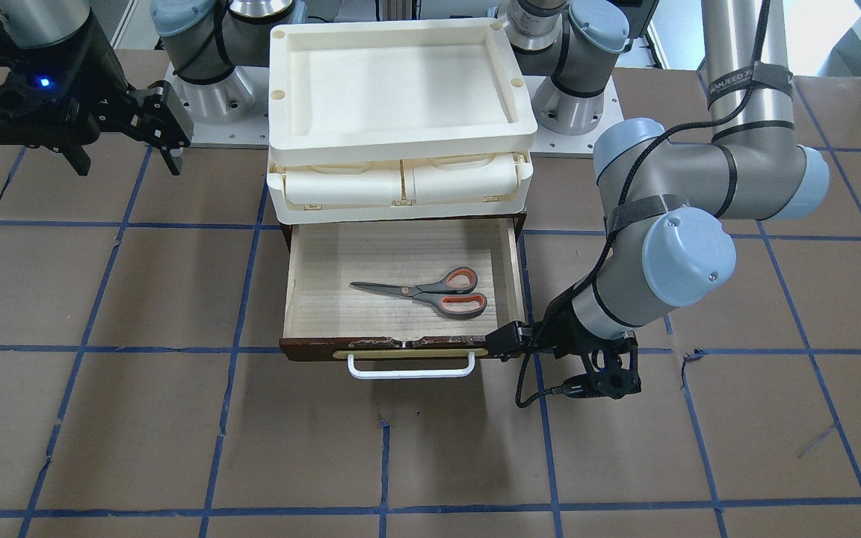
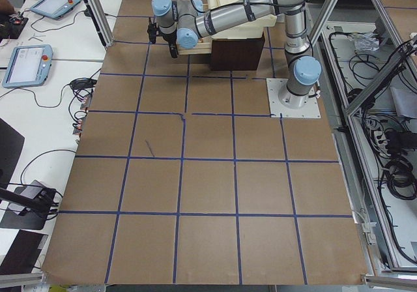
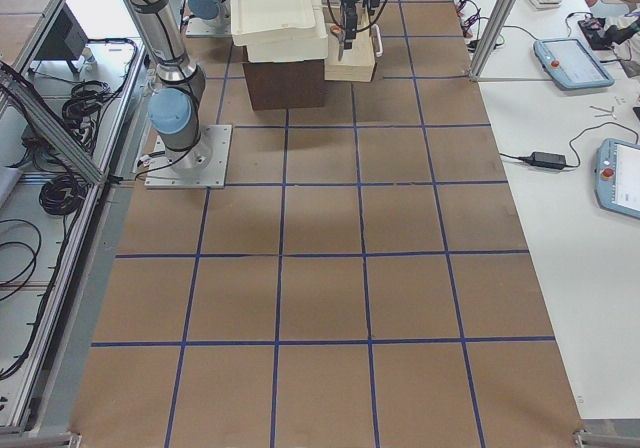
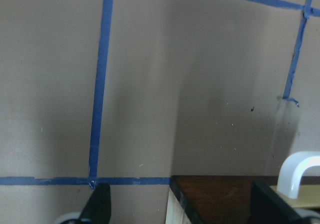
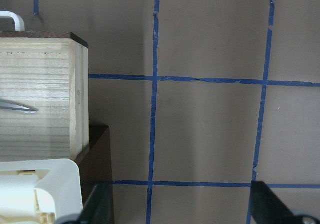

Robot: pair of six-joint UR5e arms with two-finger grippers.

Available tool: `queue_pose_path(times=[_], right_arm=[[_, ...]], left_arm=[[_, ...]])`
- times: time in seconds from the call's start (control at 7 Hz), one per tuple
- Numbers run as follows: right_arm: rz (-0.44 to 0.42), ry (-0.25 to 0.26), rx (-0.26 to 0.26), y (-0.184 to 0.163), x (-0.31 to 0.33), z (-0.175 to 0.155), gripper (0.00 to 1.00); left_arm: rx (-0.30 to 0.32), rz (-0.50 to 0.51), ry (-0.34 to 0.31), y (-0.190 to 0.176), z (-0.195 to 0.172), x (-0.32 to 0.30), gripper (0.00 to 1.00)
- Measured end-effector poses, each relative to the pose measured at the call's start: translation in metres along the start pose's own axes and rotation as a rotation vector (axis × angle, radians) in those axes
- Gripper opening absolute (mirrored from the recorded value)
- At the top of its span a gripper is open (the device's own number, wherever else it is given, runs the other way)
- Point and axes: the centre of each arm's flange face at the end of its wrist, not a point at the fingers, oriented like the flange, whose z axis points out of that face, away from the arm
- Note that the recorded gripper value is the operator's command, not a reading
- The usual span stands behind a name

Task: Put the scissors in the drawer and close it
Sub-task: 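Lower the left gripper behind the drawer front edge nearest the robot, then push the drawer away from the robot with the left gripper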

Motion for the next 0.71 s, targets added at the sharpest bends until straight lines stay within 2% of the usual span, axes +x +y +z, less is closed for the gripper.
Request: queue_pose_path(times=[0.43, 0.71], right_arm=[[-0.002, 0.0, -0.001, 0.0, 0.0, 0.001, 1.0], [-0.003, 0.0, -0.002, 0.0, 0.0, 0.002, 1.0]], left_arm=[[-0.083, -0.028, 0.056, 0.01, 0.003, 0.005, 1.0], [-0.136, -0.046, 0.058, 0.017, 0.006, 0.004, 1.0]])
